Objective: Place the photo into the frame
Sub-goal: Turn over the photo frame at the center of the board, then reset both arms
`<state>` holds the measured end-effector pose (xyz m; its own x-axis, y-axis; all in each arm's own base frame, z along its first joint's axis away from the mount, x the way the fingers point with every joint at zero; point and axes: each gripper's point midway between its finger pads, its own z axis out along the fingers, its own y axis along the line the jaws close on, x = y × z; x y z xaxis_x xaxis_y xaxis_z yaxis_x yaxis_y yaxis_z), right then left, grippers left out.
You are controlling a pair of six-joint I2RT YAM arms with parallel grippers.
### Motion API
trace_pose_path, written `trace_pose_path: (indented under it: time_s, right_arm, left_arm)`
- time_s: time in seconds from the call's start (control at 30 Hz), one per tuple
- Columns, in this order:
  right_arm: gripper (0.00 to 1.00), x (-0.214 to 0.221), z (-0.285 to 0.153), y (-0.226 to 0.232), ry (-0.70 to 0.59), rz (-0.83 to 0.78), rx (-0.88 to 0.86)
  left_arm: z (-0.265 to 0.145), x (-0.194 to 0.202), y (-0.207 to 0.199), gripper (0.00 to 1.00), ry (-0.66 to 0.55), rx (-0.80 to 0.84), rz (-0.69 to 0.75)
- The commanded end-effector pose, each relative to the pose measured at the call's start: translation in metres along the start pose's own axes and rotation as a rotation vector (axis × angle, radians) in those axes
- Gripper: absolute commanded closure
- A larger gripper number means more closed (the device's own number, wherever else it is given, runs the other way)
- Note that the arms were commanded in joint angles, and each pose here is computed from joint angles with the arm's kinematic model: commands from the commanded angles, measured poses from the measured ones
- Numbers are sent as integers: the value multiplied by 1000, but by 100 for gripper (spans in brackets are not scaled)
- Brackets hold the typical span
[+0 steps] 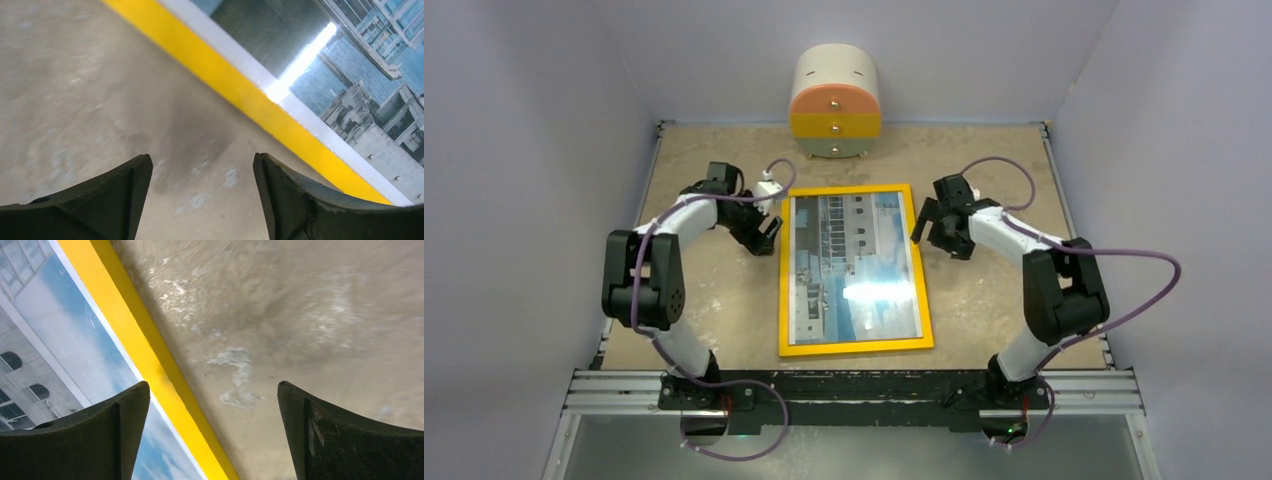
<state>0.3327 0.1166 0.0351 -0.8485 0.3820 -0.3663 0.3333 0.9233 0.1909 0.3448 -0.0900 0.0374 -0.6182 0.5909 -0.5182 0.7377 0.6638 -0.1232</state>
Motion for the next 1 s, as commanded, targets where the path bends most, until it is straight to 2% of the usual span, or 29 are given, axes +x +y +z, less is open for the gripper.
trace_pose_path:
  time_s: [0.0, 0.1, 0.17, 0.23, 0.4, 0.5, 0.63, 0.77, 0.87, 0.93, 0.97]
  right_arm:
    - [1, -40, -38, -32, -240, -18, 128]
    - [1, -78, -54, -36, -513, -30, 103]
    - [1, -100, -68, -54, -692, -17, 170]
    - [1, -105, -69, -64, -766, -46, 204]
    - [1, -109, -59, -91, -802, 45, 295]
    - [1, -110, -61, -100, -880, 47, 299]
    - [1, -107, -67, -117, -1007, 51, 295]
    - [1, -107, -77, -129, -1142, 77, 247]
    - [1, -108, -71, -127, -1158, 77, 193]
    - [1, -109, -63, -118, -1156, 18, 150]
    - [1, -111, -66, -115, -1181, -18, 144]
  left_arm:
    - [-60, -48, 38, 20, -251, -165, -44]
    - [-92, -59, 68, 18, -457, -308, -102]
    - [-92, -51, 78, 17, -520, -400, -131]
    - [-94, -49, 88, 16, -574, -484, -127]
    - [-78, -37, 89, 14, -687, -528, -153]
    - [-69, -32, 83, 13, -759, -522, -176]
    - [-73, -24, 77, 12, -882, -592, -148]
    - [-74, -16, 68, 10, -947, -624, -116]
    - [-71, -8, 58, 9, -928, -658, -81]
    - [-77, -12, 38, 8, -1013, -679, -4]
    - [-74, -10, 36, 8, -991, -686, 6]
